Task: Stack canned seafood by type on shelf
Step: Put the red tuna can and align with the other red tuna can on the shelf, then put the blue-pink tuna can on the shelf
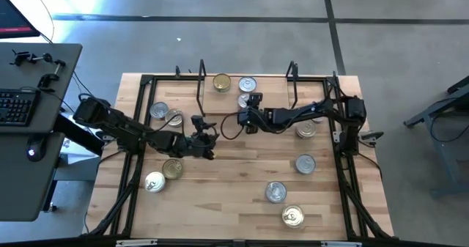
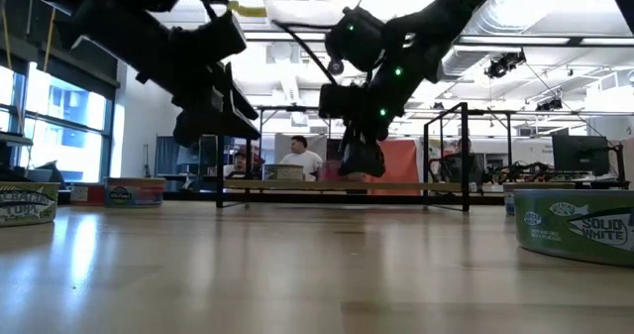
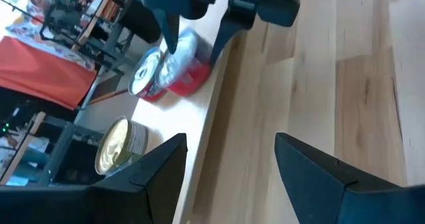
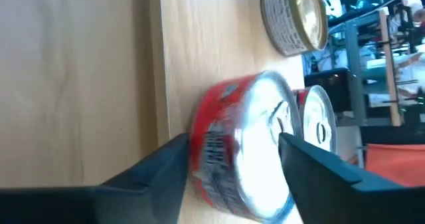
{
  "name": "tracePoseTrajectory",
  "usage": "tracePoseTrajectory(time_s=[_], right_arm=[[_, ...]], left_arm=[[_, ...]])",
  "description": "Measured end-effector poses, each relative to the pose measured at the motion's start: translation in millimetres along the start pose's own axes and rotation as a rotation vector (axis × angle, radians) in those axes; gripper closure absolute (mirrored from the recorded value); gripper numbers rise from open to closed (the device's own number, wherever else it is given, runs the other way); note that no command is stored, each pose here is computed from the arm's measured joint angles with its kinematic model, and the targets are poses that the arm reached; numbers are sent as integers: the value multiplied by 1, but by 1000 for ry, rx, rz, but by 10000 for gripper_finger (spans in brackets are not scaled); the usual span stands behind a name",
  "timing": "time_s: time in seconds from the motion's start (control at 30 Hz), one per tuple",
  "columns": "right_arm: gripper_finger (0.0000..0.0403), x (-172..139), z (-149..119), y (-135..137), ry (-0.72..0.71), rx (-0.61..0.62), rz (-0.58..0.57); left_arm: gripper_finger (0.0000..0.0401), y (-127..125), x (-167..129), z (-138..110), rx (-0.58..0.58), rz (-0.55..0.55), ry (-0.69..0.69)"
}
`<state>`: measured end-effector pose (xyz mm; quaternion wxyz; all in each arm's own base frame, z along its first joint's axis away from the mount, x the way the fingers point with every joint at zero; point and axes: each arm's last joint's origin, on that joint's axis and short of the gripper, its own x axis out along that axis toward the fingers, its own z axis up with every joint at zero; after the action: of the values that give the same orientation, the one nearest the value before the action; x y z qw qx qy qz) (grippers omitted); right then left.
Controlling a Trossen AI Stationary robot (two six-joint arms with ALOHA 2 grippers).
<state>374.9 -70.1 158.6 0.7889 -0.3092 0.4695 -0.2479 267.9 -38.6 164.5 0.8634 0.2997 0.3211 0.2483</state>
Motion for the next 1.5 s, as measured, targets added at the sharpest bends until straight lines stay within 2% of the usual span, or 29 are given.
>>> tracePoseTrajectory(time_s=[0.17, 0.27, 0.33, 0.43, 0.47, 0.53, 0.63, 0.73, 0.87, 1.0, 1.2, 1.3, 1.4, 1.5], right_arm=[[155, -8, 2, -7, -21, 17, -4], [154, -21, 6, -18, -57, 102, -16], [153, -30, 9, -26, -105, 229, 17], [153, -36, 16, -29, -265, 552, 146], [152, -37, 19, -27, -334, 623, 203], [152, -42, 23, -16, -466, 668, 304], [152, -55, 26, 4, -618, 680, 365], [152, -71, 30, 20, -698, 667, 368], [151, -92, 33, 42, -697, 598, 340], [151, -119, 34, 57, -676, 499, 283], [151, -161, 26, 71, -607, 406, 203], [151, -174, 22, 79, -583, 398, 174], [151, -180, 20, 86, -579, 409, 194], [151, -182, 20, 90, -587, 425, 203]], left_arm=[[178, 3, -6, 3, -16, -4, -19], [178, 4, -9, 5, -31, -7, -31], [178, 5, -12, 6, -43, -8, -39], [178, 7, -22, 5, -35, 41, -23], [178, 8, -27, 4, -29, 75, -14], [178, 11, -39, 3, -24, 151, -4], [178, 17, -58, 2, -24, 191, -15], [178, 23, -75, -1, -70, 141, -45], [178, 32, -90, -9, -176, 18, -51], [178, 41, -95, -23, -364, -53, 29], [178, 59, -80, -46, -610, 76, 221], [178, 70, -65, -54, -722, 59, 359], [178, 78, -48, -63, -759, 32, 488], [178, 83, -32, -72, -740, 45, 593]])
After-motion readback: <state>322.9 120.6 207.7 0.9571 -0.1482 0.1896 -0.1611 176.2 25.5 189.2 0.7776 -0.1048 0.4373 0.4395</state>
